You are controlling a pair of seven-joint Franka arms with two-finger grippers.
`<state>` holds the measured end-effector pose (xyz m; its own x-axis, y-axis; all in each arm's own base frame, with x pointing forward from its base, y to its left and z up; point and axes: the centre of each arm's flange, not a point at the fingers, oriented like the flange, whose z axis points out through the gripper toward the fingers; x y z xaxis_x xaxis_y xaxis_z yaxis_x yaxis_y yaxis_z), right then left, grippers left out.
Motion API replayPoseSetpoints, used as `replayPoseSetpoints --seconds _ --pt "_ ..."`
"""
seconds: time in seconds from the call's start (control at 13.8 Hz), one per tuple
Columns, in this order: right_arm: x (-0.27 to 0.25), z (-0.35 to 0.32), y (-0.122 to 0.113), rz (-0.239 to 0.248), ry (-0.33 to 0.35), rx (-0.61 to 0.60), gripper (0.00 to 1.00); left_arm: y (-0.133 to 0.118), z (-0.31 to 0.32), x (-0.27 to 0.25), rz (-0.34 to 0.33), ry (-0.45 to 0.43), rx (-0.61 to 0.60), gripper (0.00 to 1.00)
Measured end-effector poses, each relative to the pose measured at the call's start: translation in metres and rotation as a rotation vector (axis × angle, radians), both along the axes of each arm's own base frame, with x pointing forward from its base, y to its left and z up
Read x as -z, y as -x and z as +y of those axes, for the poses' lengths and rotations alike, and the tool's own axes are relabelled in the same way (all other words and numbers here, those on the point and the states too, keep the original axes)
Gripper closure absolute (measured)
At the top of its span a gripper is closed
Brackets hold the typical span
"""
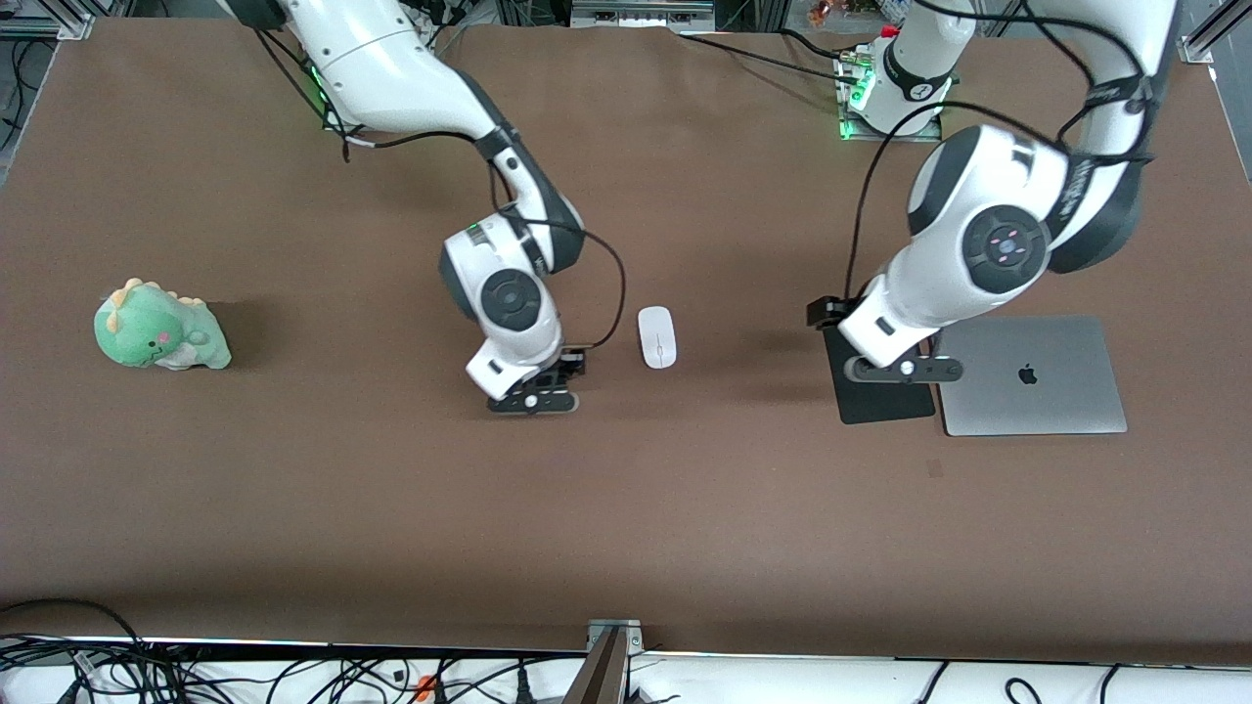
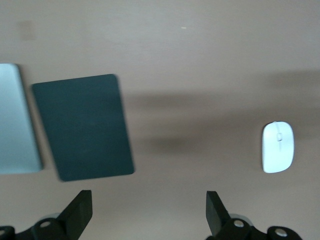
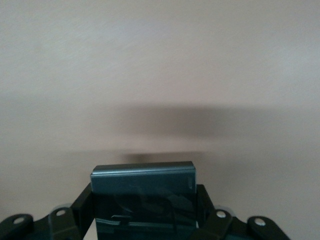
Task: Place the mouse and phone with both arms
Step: 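Carry the phone toward the plush toy while the left gripper reaches the mouse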
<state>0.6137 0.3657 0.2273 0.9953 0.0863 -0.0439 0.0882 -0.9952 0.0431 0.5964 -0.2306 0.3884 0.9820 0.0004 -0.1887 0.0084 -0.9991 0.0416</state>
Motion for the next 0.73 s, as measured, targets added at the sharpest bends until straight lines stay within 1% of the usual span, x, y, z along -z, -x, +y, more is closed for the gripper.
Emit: replayPoseSetpoints --seconds 0.15,0.36,0.51,0.65,0.73 --pt "-0.014 -0.047 -0.024 0.018 -0.001 -0.042 0.19 0.003 -0.036 0.025 -0.01 0.019 -0.031 0.0" --pt "-0.03 -0.12 -0.049 0.023 -0.009 -0.042 0.19 0.013 -0.083 0.059 -0.02 0.033 -0.084 0.0" --pt "-0.035 -0.167 -0.055 0.024 -0.014 -0.022 0.19 0.025 -0.119 0.08 -0.031 0.037 -0.139 0.0" --pt "-0.031 -0.214 -0.051 -0.008 -0.024 -0.006 0.19 0.048 -0.166 0.102 -0.043 0.043 -0.165 0.0" --pt "-0.026 -0.236 -0.044 -0.027 -0.028 0.006 0.19 0.06 -0.185 0.113 -0.046 0.047 -0.168 0.0"
